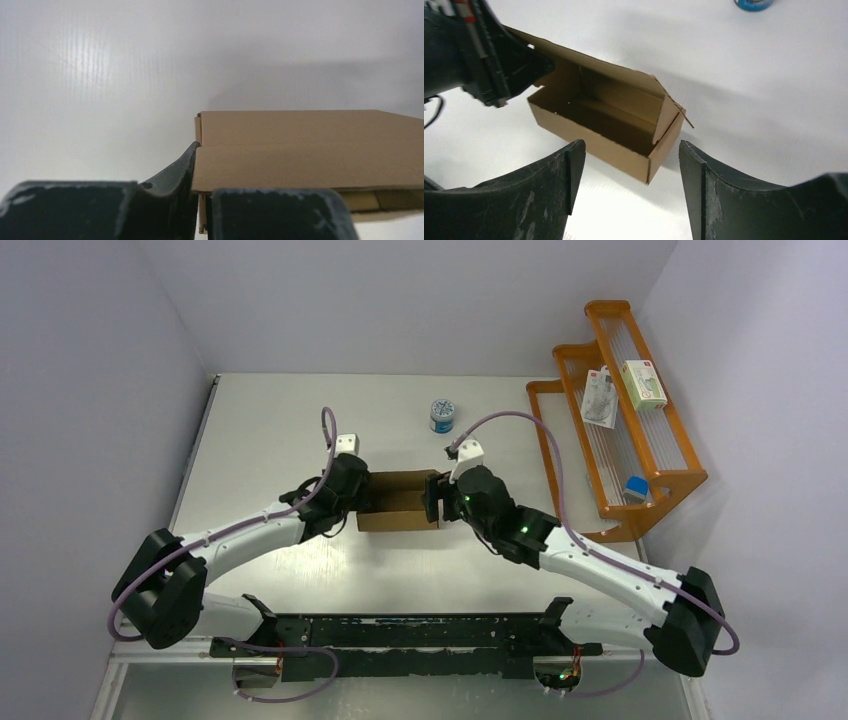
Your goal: Fold the paper box
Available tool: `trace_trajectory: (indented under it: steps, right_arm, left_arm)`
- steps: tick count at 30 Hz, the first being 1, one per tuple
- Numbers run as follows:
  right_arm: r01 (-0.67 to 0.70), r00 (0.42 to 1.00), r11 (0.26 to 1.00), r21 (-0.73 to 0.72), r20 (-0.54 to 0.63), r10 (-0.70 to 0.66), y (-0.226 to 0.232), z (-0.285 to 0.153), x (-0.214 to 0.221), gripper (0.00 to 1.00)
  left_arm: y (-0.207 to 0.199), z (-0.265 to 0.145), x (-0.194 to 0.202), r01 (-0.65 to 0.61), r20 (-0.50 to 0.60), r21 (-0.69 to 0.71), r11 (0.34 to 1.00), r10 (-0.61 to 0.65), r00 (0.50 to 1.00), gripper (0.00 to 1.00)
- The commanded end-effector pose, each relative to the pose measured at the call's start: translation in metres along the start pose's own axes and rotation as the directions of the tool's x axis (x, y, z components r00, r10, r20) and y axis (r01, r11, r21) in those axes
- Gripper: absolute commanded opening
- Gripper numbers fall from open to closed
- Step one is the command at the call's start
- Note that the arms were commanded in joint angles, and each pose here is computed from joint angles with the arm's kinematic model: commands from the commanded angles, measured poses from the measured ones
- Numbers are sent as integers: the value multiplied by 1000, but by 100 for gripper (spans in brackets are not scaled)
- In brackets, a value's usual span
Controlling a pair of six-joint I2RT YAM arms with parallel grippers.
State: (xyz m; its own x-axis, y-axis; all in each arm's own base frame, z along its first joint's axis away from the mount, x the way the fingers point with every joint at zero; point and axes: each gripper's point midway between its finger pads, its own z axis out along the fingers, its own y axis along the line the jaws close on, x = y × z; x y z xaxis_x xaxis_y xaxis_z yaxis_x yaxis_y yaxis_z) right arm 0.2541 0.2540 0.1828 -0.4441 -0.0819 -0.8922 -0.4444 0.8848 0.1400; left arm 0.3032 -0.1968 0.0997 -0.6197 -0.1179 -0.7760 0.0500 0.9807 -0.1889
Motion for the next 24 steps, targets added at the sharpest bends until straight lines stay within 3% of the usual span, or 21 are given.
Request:
trace_trajectory:
  steps: [1,6,14,24]
  right_arm:
    - [29,996,999,-44,89,-25,3,-15,-27,75]
    - [48,989,997,-56,141,-39,8,-16,-60,79]
    - [64,988,998,15,141,-65,8,25,-79,74]
    - [102,994,995,0,-37,-102,10,59,-16,69]
  left_arm:
    - [13,7,-10,-23,79,-74,997,29,996,12]
    - [15,8,-12,-26,146,-60,998,35,989,12]
    - [17,5,2,-84,207,-35,996,89,974,13]
    - [18,-9,20,-114,234,46,992,100,967,20]
